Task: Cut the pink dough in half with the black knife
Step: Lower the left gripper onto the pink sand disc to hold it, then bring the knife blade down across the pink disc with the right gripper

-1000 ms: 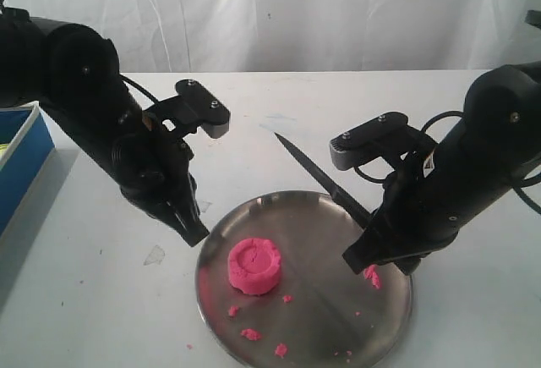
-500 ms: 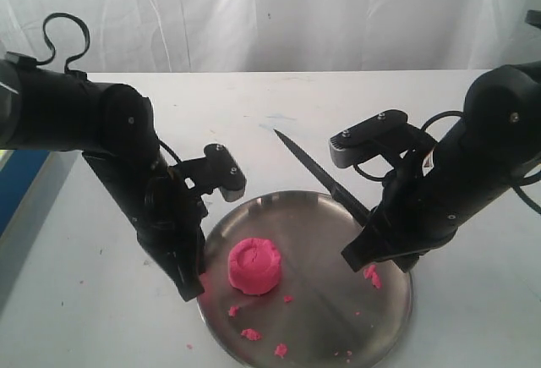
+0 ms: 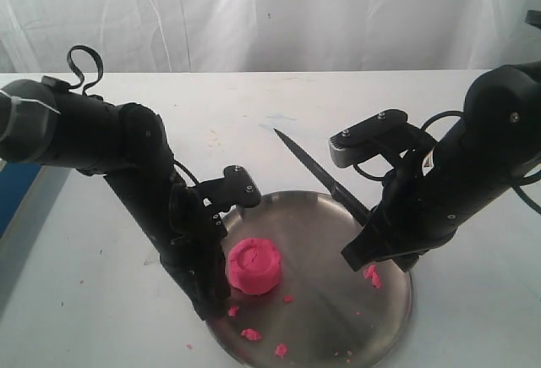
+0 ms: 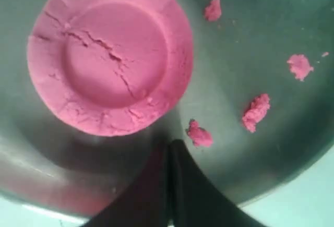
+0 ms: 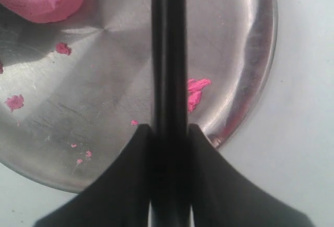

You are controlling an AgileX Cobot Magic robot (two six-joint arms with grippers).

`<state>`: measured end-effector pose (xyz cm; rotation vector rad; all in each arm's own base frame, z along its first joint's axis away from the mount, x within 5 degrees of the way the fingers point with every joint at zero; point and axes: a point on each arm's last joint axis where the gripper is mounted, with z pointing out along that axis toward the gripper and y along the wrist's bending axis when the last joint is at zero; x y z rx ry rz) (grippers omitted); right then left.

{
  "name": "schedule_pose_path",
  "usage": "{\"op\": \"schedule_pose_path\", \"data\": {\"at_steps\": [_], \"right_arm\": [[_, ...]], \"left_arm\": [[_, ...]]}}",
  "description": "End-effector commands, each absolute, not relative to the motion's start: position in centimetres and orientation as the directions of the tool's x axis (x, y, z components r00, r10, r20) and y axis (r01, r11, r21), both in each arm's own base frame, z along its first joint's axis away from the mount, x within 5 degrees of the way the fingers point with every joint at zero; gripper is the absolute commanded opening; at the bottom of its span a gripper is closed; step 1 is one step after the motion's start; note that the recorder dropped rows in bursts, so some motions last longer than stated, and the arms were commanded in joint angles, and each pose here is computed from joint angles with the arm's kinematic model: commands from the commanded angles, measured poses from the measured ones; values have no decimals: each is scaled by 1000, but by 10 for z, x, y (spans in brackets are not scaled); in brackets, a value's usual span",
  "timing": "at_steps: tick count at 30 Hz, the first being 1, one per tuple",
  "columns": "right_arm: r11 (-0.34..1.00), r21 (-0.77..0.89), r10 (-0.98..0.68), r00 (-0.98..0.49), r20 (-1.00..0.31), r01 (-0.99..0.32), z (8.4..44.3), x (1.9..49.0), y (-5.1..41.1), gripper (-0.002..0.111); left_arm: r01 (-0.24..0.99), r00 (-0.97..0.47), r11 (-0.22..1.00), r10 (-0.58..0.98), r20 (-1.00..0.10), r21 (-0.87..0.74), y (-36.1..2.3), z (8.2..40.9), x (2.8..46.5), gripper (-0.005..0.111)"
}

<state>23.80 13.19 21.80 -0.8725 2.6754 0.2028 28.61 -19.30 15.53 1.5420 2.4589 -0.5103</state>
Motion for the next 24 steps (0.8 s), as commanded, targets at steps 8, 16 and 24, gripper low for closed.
{"op": "schedule_pose_path", "data": {"at_steps": [8, 16, 24], "right_arm": [[801, 31, -548, -753, -364, -598, 222, 240, 133, 0], [796, 14, -559, -745, -365, -605, 222, 240, 132, 0], [787, -47, -592, -730, -341, -616, 218, 244, 128, 0]], "left_arm": [[868, -496, 458, 776, -391, -191, -198, 148, 292, 0], [883, -467, 433, 778, -421, -180, -200, 149, 293, 0], [926, -368, 363, 814, -449, -100, -196, 181, 290, 0]]}}
